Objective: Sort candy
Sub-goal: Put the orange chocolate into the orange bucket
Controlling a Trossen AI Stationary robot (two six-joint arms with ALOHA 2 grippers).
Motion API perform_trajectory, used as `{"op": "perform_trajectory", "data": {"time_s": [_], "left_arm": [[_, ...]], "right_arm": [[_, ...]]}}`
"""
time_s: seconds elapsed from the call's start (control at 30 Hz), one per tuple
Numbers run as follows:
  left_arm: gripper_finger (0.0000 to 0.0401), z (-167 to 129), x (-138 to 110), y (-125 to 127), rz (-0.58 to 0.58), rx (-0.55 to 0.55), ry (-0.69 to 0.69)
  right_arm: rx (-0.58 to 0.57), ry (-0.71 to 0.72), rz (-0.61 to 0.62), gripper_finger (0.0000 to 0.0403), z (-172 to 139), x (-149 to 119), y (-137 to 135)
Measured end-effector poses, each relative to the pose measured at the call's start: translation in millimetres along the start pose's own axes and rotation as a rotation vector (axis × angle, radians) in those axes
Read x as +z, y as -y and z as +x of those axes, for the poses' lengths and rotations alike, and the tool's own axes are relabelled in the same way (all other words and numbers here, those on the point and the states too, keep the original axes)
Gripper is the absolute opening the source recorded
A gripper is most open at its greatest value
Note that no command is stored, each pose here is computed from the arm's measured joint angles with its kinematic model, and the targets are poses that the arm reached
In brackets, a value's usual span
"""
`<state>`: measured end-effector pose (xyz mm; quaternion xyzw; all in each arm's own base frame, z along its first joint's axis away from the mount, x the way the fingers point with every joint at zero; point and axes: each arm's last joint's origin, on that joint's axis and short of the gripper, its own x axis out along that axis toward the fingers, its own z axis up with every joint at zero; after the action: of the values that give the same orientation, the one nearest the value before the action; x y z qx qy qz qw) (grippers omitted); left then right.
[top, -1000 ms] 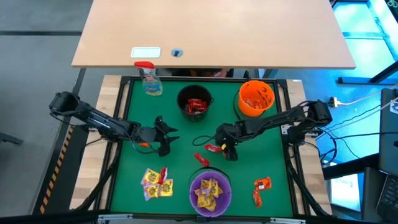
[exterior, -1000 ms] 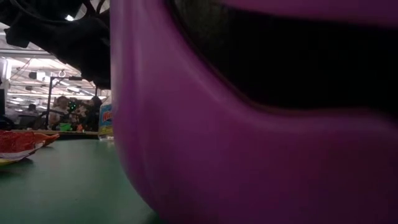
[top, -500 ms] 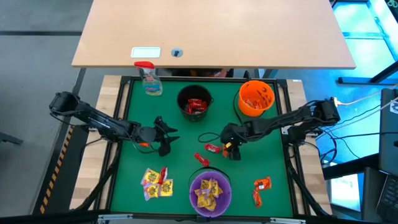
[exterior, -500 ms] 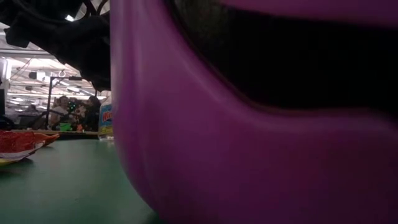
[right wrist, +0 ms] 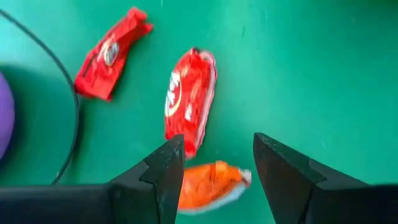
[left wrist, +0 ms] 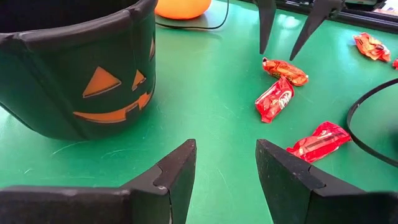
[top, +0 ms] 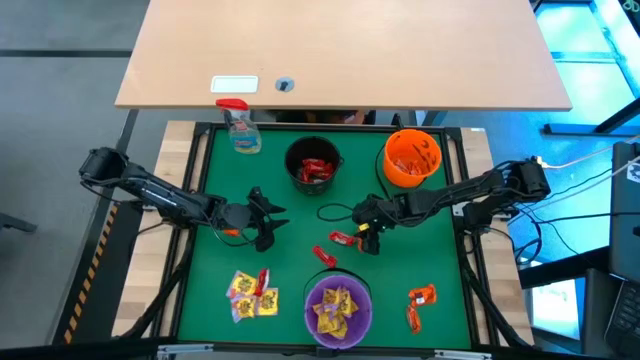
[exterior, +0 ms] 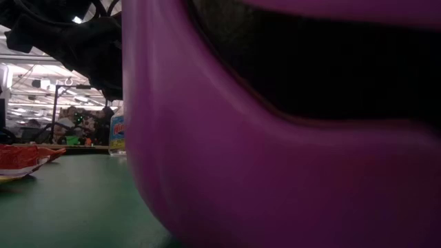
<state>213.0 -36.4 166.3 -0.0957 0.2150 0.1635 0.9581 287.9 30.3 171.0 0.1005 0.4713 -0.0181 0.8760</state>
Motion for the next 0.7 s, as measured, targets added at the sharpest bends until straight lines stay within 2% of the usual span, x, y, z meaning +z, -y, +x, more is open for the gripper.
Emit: {"op": "perform_trajectory", "data": {"time_s": [0.3,0.53,0.7], "left_arm": [[0.0157,0,0,1,-0.017,-0.028,-0.006],[0.0157,0,0,1,-0.033,-0.029,-0.006],[0.0157,0,1,1,-0.037,-0.031,-0.001]], "right_arm": [[-0.047,-0.076,0.053,0.0189,18,-8,3],[-0.071,-0.063,0.068,0.0189,12,-7,4],[-0.064,-0.066,0.157,0.0189,7,-8,3]]}}
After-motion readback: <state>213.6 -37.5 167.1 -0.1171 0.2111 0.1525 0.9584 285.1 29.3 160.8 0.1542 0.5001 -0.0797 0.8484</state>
